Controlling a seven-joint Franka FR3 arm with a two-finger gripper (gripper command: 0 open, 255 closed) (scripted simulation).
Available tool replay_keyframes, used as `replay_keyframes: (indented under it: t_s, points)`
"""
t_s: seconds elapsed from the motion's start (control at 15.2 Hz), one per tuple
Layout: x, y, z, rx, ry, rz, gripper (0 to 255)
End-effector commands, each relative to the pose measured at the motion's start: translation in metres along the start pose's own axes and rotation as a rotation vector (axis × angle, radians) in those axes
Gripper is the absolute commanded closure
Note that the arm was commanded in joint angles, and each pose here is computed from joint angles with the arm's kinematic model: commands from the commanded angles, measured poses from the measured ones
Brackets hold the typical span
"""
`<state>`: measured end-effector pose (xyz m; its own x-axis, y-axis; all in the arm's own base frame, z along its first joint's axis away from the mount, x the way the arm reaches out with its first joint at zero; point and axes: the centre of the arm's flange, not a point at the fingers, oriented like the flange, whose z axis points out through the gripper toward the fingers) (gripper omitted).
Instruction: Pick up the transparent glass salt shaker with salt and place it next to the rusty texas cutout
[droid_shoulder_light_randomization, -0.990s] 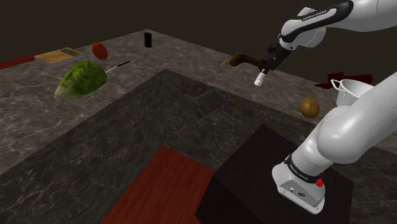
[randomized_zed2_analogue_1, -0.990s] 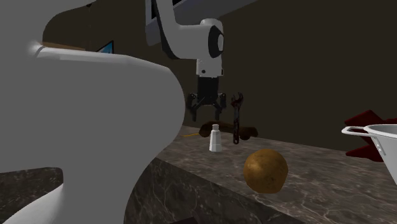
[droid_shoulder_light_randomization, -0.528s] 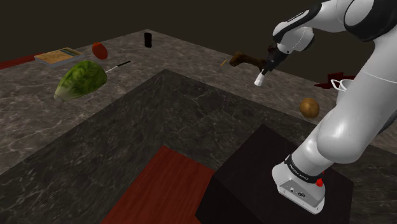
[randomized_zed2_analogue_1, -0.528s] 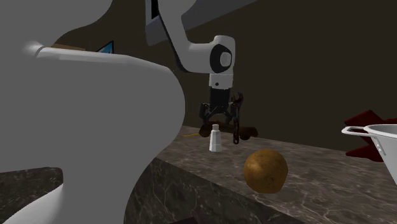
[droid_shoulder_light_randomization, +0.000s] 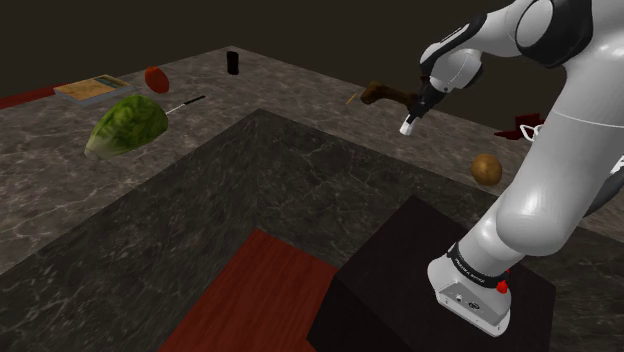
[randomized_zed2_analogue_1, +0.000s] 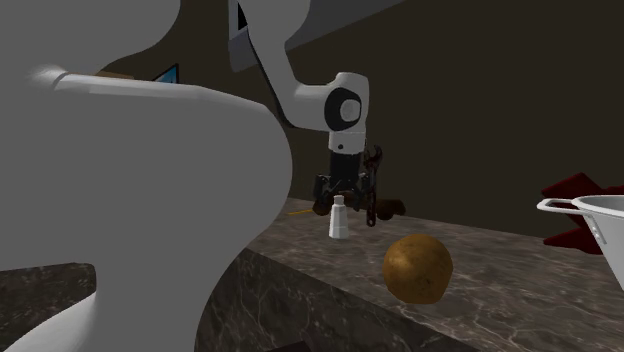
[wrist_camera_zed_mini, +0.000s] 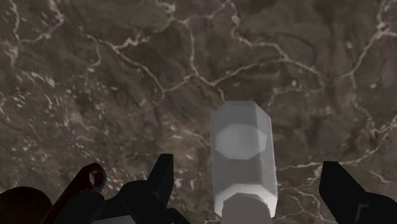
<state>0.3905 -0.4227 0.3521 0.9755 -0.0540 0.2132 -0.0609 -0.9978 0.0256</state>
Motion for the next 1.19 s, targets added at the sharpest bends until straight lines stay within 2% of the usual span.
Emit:
replay_keyframes:
  t_s: [0.0,0.33,0.4,0.99,1.12]
  points:
    - [0.0,0.0,0.001,0.0,0.0,0.0,0]
    - [0.0,0.0,0.001,0.0,0.0,0.0,0]
    - [0.0,0.0,0.001,0.0,0.0,0.0,255]
    - [0.0,0.0,0.001,0.0,0.0,0.0,255]
    - [0.002,0.0,-0.009,0.0,0.0,0.0,255]
